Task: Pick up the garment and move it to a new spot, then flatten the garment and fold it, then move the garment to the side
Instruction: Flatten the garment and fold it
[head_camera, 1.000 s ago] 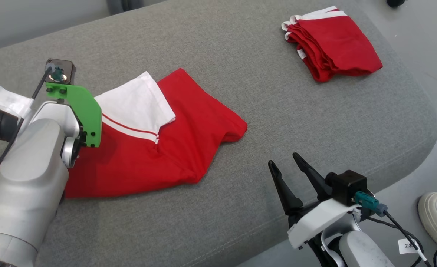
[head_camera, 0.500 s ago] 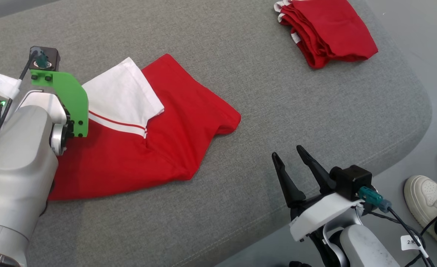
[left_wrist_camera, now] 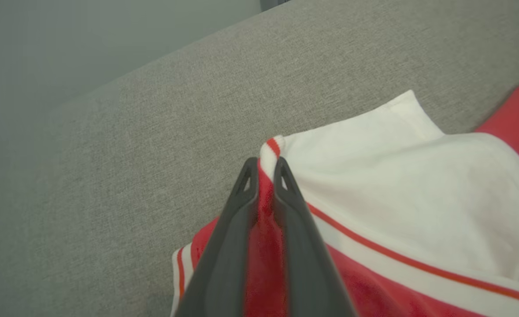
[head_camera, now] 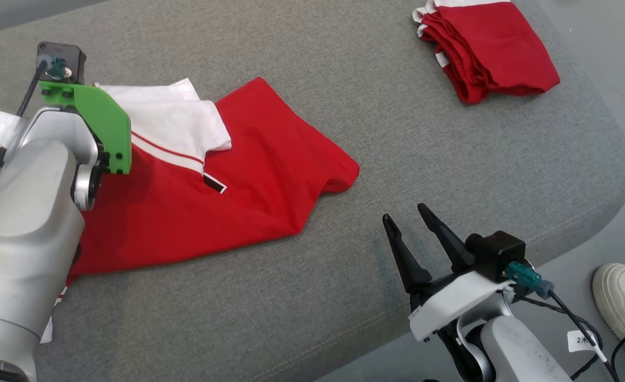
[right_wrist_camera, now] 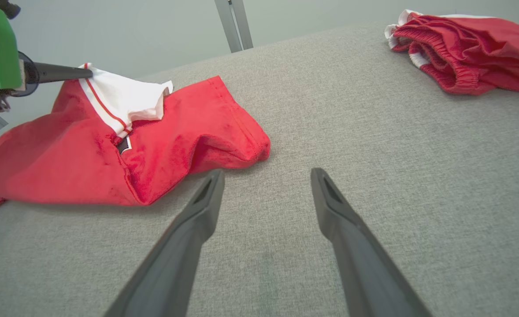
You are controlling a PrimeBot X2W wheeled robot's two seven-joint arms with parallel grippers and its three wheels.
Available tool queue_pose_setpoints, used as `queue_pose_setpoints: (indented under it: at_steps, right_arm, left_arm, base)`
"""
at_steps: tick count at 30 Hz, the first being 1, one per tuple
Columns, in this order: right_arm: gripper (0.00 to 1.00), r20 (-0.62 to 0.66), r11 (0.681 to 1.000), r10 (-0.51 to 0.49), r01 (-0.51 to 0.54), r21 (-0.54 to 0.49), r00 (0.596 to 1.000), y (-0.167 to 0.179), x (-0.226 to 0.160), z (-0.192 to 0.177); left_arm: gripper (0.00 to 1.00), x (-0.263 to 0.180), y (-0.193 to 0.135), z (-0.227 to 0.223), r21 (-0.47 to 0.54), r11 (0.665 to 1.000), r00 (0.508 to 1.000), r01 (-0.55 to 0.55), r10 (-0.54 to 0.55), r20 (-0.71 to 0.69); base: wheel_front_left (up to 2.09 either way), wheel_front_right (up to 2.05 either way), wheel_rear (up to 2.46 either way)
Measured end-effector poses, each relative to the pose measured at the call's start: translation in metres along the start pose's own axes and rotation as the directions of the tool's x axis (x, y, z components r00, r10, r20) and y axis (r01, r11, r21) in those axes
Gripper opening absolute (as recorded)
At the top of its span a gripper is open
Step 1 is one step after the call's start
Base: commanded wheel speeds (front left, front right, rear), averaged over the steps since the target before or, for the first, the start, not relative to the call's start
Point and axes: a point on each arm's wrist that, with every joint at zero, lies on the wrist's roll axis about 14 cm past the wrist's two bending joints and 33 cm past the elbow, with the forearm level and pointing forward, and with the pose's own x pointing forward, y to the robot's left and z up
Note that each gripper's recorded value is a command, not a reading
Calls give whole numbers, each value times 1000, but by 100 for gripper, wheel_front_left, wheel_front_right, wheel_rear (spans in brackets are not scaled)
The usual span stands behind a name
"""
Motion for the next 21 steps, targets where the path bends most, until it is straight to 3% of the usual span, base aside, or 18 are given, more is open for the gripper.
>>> queue_pose_setpoints:
  at_steps: [6,13,16,21]
  right_arm:
    - [100,5,1000,-3,3,1,1000,-1,-1,1]
    - [100,13,1000,-7,7,7,1000,-2,-1,2]
    - [100,17,1000,-9,9,9,1000,-4,0,3]
    - [100,19,1000,12,-12,6,1000,2,6,3]
  left_arm:
    - [0,-11,3,65,35,999,956,-20,9,292]
    - [0,-39,-6,135,45,999,816,15,-38,576]
    - [0,-49,-15,149,29,998,778,52,-59,626]
    - [0,-68,1,159,-80,993,723,85,-6,691]
  base:
    - [0,0,0]
    - [0,0,0]
    - [0,0,0]
    - [0,0,0]
